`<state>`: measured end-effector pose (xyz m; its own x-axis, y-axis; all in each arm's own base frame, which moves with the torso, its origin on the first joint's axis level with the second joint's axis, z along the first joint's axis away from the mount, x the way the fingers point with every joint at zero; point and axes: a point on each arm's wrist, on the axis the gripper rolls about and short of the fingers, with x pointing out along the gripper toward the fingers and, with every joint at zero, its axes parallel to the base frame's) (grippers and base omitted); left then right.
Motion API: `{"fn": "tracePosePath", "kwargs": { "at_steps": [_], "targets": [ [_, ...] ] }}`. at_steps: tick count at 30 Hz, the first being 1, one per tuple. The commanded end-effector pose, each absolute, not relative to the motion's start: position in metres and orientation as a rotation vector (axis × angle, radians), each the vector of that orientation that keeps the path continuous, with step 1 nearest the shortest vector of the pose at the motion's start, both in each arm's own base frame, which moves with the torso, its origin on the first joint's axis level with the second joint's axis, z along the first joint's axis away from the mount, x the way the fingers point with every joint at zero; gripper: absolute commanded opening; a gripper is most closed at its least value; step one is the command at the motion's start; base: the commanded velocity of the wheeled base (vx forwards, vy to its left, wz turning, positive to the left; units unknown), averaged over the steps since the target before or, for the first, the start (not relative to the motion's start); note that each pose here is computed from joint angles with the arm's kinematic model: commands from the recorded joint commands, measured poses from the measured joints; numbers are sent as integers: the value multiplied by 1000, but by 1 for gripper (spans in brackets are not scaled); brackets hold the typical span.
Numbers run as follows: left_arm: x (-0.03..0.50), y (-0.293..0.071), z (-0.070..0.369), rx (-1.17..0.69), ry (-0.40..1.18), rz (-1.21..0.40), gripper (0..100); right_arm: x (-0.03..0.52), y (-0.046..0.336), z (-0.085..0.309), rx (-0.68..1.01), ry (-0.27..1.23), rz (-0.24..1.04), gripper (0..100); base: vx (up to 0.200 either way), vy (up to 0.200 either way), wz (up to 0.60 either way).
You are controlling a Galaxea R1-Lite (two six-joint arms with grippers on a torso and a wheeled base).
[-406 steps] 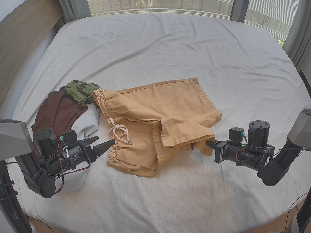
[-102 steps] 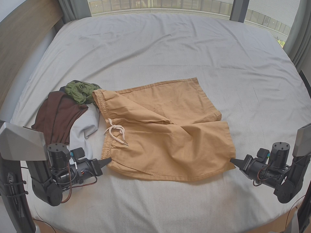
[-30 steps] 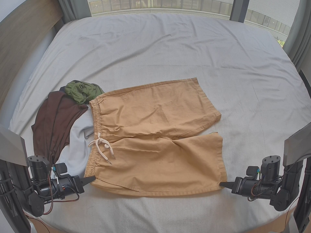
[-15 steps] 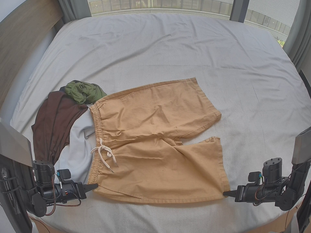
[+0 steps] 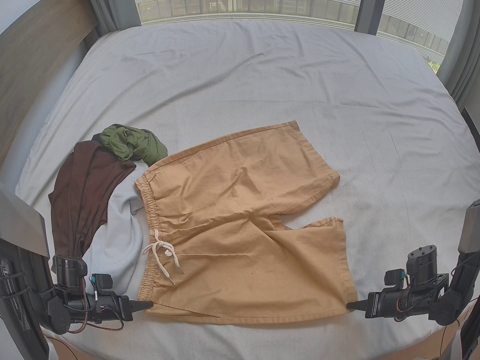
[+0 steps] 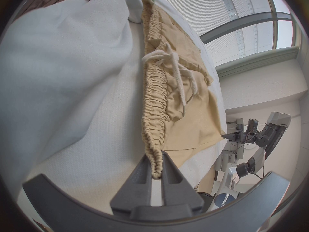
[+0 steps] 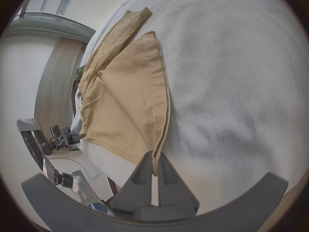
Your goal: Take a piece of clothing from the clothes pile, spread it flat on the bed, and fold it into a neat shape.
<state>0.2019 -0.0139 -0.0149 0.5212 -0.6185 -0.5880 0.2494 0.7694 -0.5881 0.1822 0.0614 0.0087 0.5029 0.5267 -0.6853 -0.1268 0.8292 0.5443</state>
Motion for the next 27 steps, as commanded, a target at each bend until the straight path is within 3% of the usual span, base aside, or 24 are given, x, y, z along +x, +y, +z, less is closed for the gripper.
{"fn": "tracePosePath", "kwargs": {
  "at_steps": [1,12,20,27],
  "targets": [
    [198,-14,-6,-463,847,-563,0,177,60,17,456,939,428,0,0,0,0],
    [218,-10,31,-395,528,-602,0,196,63,57,527,548,523,0,0,0,0],
    [233,-12,83,-478,322,-630,0,219,68,73,532,415,552,0,0,0,0],
    [239,-23,102,-497,257,-682,0,237,72,92,528,301,581,0,0,0,0]
  ]
}}
